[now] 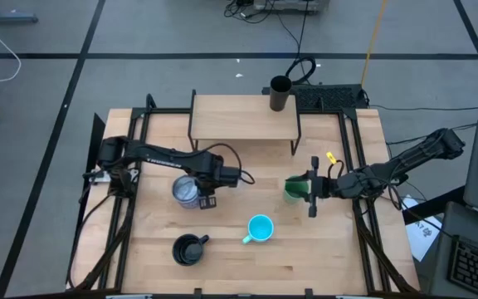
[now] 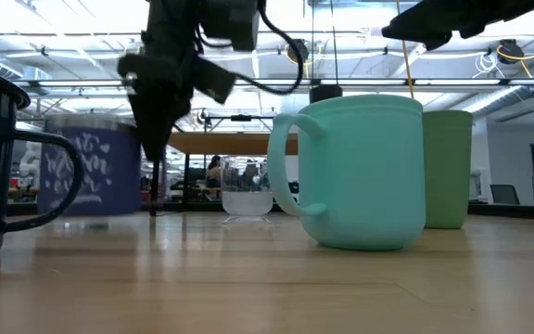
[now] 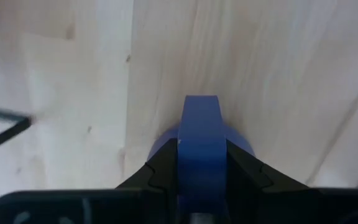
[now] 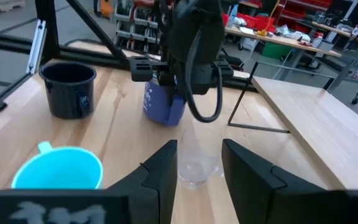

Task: Stack small to large cups/mugs on shelf
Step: Put the blue mug on the shelf

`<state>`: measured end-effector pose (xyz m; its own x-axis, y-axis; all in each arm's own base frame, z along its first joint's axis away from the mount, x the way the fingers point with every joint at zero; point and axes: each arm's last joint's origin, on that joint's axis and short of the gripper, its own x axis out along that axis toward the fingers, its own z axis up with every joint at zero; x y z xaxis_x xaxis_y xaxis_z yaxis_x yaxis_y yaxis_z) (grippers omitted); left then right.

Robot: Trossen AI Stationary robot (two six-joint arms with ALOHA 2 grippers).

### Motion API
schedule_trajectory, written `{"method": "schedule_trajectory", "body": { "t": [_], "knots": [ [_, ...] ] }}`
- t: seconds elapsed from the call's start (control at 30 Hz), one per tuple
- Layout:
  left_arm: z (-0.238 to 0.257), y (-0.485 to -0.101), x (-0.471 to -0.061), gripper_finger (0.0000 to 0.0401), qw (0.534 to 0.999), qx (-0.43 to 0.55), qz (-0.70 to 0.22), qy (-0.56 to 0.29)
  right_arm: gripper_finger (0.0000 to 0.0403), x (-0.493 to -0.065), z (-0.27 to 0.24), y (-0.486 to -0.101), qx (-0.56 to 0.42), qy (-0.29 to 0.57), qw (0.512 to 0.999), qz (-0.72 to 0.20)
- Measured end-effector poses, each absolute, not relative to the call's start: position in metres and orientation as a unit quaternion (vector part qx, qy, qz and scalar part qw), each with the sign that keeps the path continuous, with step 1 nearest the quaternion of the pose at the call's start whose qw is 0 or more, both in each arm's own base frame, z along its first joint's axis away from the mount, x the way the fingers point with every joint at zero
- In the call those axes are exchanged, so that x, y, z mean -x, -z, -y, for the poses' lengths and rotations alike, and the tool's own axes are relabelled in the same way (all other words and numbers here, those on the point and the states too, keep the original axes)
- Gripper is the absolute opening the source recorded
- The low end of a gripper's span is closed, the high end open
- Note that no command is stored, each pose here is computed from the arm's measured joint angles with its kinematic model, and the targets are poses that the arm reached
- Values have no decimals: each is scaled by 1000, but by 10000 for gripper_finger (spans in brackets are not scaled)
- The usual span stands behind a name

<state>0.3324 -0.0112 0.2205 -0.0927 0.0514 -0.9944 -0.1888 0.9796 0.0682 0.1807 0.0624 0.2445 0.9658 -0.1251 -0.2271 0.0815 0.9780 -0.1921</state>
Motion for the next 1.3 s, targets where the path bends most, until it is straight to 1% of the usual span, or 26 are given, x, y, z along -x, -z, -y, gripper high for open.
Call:
{"method": "schedule_trajectory", "body": {
  "t": [0.3, 0.5, 0.67, 0.83, 1.0, 1.13, 1.3],
  "knots": [
    [21, -261, -338, 91, 687, 27, -721, -91, 116, -202, -65, -241, 66, 69, 992, -84],
    [27, -303, -338, 91, 704, 8, -704, -90, 116, -214, -59, -237, 27, 95, 993, -71],
    [32, -338, -338, 91, 735, -17, -674, -78, 116, -218, -56, -237, 18, 101, 993, -59],
    [39, -367, -338, 91, 772, -68, -632, -28, 116, -218, -57, -241, 11, 97, 994, -42],
    [41, -384, -337, 91, 794, -95, -600, -18, 117, -222, -59, -242, -2, 73, 997, -20],
    [39, -388, -339, 91, 803, -109, -585, -21, 134, -233, -62, -245, -13, 76, 997, -3],
    [36, -389, -344, 91, 813, -127, -568, -14, 177, -260, -68, -260, 4, 81, 997, -4]
  ]
}}
